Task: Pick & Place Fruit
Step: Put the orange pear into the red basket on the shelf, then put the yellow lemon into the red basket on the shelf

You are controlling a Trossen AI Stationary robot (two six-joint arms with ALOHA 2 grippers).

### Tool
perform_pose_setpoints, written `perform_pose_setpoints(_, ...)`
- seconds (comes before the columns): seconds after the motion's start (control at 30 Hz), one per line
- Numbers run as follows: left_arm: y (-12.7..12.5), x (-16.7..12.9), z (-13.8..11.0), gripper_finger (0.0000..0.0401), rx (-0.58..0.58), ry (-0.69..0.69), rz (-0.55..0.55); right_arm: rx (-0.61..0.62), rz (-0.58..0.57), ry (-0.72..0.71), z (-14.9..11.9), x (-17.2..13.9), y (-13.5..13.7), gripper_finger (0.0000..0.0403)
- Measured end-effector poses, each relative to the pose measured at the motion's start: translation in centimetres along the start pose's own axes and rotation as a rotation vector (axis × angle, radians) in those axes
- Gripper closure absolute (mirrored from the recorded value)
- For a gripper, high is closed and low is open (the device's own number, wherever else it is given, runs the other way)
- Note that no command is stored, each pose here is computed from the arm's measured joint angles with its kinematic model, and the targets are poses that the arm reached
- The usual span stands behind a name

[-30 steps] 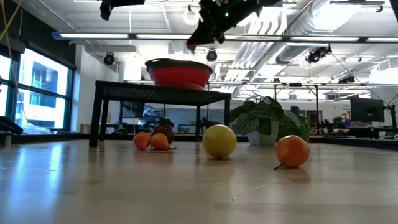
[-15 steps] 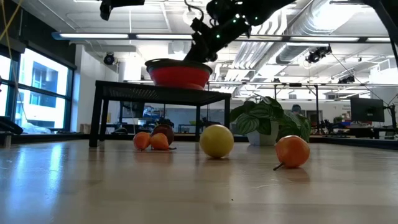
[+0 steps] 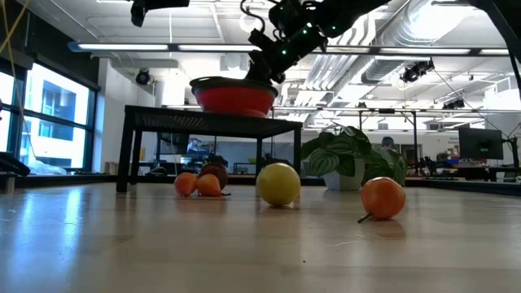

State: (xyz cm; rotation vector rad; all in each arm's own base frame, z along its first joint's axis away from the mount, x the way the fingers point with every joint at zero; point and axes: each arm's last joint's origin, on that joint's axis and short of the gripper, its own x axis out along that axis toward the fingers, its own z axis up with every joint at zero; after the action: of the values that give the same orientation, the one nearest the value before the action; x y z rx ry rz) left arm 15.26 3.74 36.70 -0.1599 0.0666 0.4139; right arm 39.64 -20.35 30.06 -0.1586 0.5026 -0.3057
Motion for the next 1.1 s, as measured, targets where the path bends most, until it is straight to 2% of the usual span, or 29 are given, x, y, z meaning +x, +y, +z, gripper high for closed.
perform_pose_setpoints(0.17, 0.0, 0.0, 0.0, 0.0401, 0.000, 0.001, 0.000, -0.018, -0.022, -0.026, 0.3, 0.0, -0.1, 0.0274)
perform_pose_setpoints(0.47, 0.0, 0.0, 0.0, 0.0401, 0.000, 0.001, 0.000, -0.023, -0.028, -0.026, 0.3, 0.0, -0.1, 0.0187)
perform_pose_setpoints(0.6, 0.0, 0.0, 0.0, 0.0401, 0.000, 0.001, 0.000, -0.036, -0.036, -0.047, 0.8, -0.6, -0.2, 0.0167)
perform_pose_setpoints(0.87, 0.0, 0.0, 0.0, 0.0401, 0.000, 0.001, -0.001, -0.056, -0.066, -0.145, 3.6, -5.0, -0.9, 0.0183)
perform_pose_setpoints(1.1, 0.0, 0.0, 0.0, 0.0401, 0.000, 0.001, -0.001, -0.039, -0.068, -0.148, 4.9, -8.7, -0.9, 0.0217)
